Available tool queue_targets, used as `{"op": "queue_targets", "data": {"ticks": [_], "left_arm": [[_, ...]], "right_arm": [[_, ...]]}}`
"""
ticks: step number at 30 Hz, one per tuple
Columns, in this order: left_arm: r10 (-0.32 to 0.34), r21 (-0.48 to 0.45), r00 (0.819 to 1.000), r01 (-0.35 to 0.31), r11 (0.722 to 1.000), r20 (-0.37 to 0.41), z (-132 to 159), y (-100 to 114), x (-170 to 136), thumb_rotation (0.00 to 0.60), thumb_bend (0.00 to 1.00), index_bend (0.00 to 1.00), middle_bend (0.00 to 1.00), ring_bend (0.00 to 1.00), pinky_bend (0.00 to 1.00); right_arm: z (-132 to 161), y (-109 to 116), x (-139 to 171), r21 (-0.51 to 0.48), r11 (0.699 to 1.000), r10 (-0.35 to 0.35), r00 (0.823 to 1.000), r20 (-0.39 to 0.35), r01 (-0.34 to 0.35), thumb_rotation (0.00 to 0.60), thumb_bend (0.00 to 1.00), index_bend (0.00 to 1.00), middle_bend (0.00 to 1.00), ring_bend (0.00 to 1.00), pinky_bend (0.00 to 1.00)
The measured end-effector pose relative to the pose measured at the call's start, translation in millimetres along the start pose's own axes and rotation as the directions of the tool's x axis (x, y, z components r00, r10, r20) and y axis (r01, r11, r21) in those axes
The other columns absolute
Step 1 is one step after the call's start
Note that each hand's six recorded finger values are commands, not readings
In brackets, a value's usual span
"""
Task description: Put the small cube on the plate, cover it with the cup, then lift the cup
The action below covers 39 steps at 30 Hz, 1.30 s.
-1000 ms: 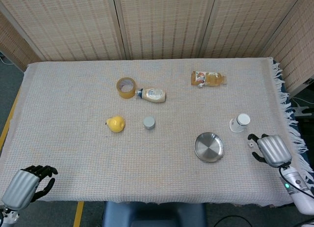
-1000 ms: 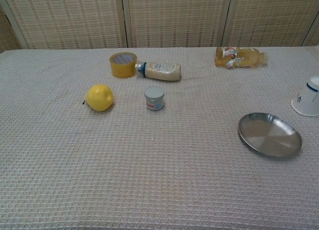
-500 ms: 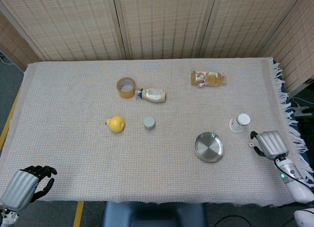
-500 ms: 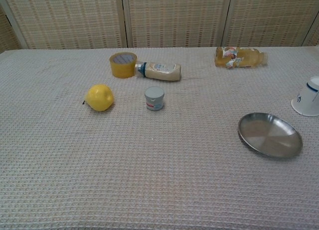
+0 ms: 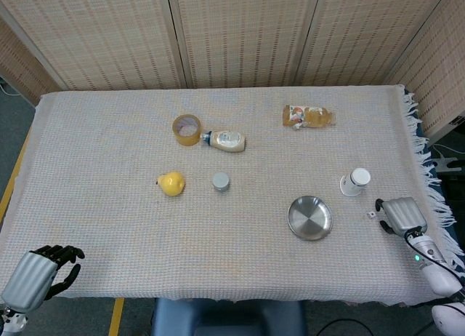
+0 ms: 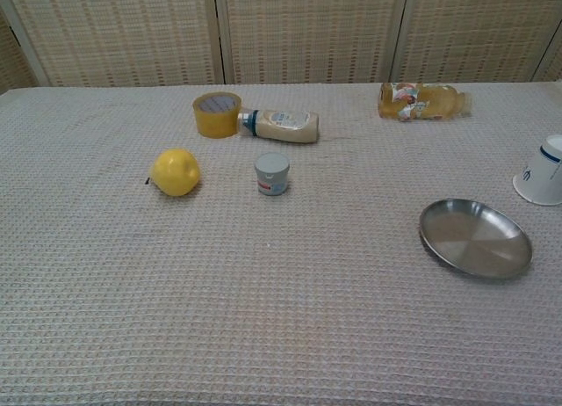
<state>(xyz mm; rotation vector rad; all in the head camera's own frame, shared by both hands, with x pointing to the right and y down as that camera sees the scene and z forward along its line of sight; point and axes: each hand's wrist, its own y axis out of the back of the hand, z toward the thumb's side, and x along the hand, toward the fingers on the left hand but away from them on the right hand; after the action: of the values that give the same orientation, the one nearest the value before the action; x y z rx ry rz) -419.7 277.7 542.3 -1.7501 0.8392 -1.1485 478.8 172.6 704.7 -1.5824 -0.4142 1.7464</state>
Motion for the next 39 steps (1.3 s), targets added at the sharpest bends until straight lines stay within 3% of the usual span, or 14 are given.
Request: {"op": "queue_targets", "data": {"ticks": [8, 29, 39], "left_arm": [[-0.001, 0.001, 1.0, 0.001, 1.0, 0.001, 0, 0, 0, 0.6, 0.43, 0.47, 0.56, 0.59, 0.69], [-0.004, 0.003, 1.0, 0.004, 1.0, 0.005, 1, -1, 0, 0.6, 0.43, 0.47, 0.56, 0.59, 0.69], [-0.004, 0.001, 1.0, 0.004, 1.0, 0.007, 2, -1, 0, 0.6, 0.43, 0.47, 0.56, 0.59, 0.69]], "right_arm": [[0, -12, -5, -0.018, 1.0, 0.02, 1.0, -0.002, -0.02, 0.6, 0.25, 0.44, 0.79, 0.65, 0.93], [11, -13, -16, -0.04, 0.999, -0.025, 0.999, -0.045, 0.023, 0.6, 0.25, 0.42, 0.79, 0.65, 0.93], [18, -12, -19, -0.069, 0.997, -0.051, 0.996, -0.071, 0.046, 0.6, 0.25, 0.46, 0.81, 0.68, 0.96]]}}
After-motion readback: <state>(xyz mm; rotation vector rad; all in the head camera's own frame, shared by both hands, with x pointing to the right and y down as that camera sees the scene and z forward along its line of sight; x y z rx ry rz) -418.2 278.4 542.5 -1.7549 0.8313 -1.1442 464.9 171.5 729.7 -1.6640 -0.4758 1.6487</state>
